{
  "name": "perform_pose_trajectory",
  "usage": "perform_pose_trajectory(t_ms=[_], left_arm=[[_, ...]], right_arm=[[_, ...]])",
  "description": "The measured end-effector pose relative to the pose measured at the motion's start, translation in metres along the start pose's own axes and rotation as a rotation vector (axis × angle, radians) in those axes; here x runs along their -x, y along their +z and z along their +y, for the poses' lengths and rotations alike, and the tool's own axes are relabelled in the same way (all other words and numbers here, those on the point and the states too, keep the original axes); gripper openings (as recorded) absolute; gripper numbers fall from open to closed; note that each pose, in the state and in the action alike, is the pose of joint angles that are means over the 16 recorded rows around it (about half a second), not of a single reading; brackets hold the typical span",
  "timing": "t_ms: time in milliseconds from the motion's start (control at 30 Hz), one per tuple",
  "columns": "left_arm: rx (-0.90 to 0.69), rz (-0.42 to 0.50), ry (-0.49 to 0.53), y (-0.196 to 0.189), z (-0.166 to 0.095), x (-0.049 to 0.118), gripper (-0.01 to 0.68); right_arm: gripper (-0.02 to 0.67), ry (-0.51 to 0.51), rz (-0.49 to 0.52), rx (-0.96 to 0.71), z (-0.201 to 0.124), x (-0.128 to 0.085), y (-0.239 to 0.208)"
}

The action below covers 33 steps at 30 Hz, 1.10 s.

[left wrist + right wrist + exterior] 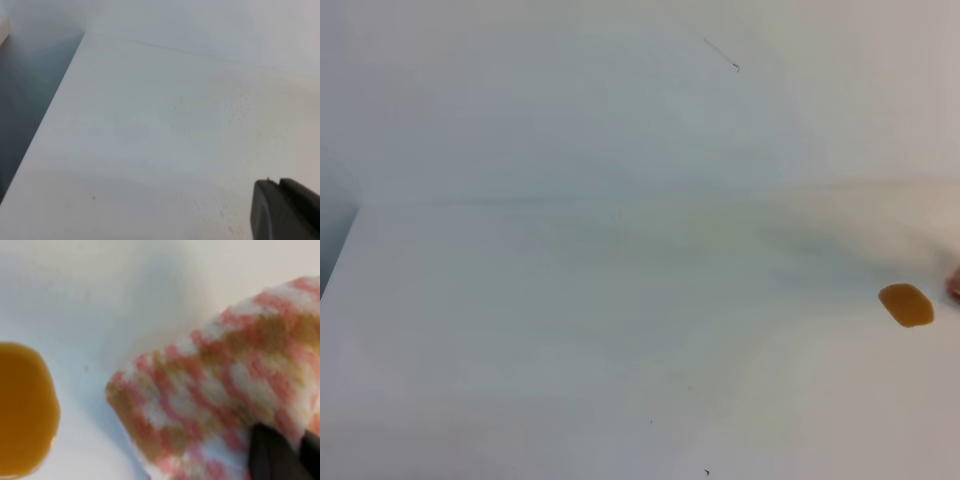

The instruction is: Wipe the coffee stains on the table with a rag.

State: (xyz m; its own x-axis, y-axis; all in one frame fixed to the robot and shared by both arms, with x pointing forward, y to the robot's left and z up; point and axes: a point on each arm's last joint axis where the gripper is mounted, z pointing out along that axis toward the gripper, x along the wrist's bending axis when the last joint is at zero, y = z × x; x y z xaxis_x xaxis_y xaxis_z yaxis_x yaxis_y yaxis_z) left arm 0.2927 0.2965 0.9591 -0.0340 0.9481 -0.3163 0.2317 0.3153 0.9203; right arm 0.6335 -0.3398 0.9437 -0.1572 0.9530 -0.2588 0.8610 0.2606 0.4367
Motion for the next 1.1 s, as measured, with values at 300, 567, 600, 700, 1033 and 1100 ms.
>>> perform_pose_trajectory(t_ms=[300, 567, 600, 700, 1033, 1100], left_arm=[[0.0, 0.0, 0.0, 0.0, 0.0, 0.0, -0.001], [0.0, 0.0, 0.0, 0.0, 0.0, 0.0, -0.001], [0.0, 0.0, 0.0, 0.0, 0.0, 0.0, -0.001], [0.0, 0.0, 0.0, 0.0, 0.0, 0.0, -0.001], [0.0, 0.0, 0.0, 0.0, 0.0, 0.0, -0.001], [0.0, 0.0, 0.0, 0.0, 0.0, 0.0, -0.001]], right_arm=[[0.031, 0.044, 0.077, -0.08, -0.009, -0.017, 0.021], [0.028, -0.003, 0.158, -0.06, -0.001, -0.058, 0.029], [0.028, -0.016, 0.167, -0.052, 0.001, -0.065, 0.029], [0.028, -0.056, 0.195, -0.032, 0.005, -0.086, 0.03], [0.028, -0.166, 0.273, -0.012, 0.008, -0.149, 0.026], [0.03, -0.187, 0.284, -0.024, 0.007, -0.156, 0.025]])
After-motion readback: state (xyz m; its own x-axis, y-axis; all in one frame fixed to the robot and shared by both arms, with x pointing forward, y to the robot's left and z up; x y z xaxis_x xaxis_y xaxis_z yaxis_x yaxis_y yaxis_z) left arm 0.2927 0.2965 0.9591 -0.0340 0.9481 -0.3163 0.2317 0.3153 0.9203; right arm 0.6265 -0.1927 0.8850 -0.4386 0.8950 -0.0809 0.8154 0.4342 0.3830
